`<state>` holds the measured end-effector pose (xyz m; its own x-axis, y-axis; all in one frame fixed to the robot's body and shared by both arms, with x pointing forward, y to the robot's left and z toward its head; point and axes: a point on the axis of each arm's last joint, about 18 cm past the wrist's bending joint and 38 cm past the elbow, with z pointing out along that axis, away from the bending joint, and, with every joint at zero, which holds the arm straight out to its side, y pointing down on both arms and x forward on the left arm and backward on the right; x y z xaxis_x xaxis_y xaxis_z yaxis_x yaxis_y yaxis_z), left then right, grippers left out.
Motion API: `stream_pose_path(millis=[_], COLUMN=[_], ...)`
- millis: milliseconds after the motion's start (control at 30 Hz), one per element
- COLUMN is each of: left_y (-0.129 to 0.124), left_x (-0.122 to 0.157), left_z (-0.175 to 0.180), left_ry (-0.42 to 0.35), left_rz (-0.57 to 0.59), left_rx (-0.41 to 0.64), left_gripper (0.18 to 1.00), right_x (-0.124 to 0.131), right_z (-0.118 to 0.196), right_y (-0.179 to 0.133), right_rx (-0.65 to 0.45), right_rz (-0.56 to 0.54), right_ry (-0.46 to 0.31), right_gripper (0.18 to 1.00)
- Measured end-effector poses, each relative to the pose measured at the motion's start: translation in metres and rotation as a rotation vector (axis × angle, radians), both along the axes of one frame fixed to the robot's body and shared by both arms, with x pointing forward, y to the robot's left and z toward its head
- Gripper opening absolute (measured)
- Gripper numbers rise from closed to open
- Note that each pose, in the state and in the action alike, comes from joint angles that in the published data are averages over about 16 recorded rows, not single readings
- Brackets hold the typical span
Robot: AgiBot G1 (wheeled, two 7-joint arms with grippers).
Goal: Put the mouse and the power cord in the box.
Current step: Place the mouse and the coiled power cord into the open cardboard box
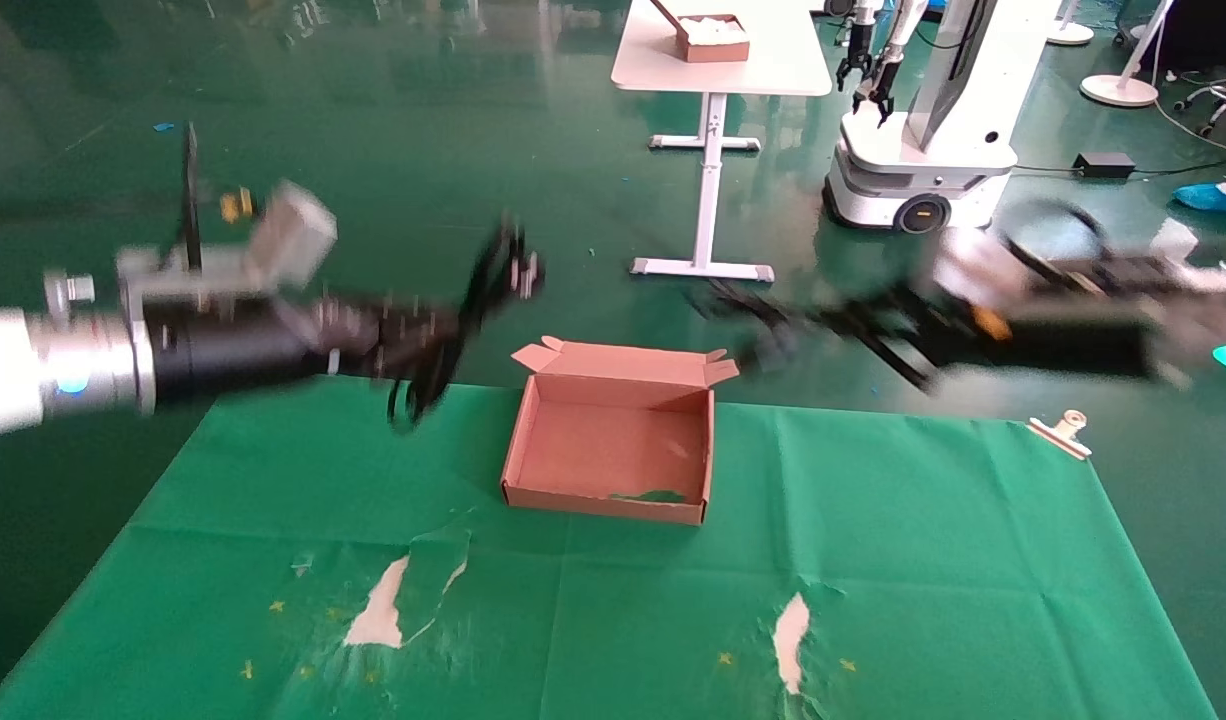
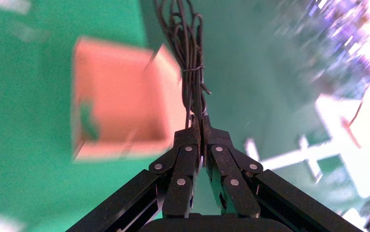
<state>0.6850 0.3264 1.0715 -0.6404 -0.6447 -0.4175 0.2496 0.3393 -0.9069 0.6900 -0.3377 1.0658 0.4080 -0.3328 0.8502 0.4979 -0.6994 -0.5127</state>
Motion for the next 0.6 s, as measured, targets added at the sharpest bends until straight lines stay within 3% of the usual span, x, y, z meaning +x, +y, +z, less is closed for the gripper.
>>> stream_pose_path(millis=[133,267,600], left_y=[-0.006,-0.003,0.018], left_x=[0.0,-0.002,-0.017], left_z=[0.028,0.04,0.015], left_ry=[-0.037,-0.049,0.018], left_rz=[0.007,0.013,-0.015], left_rx=[-0.072,-0.109,-0.072], left_gripper=[0.265,0.265,0.265], right_x=[0.025,0.052,0.082], right_z=[0.007,-0.012,-0.067], right_y=[0.039,0.072,0.118], right_rx=[0.03,0.046,-0.004], right_rz=[-0.027,-0.076,-0.141], right_ry=[-0.029,-0.024,-0.008], right_gripper=[0.193,0.193,0.193])
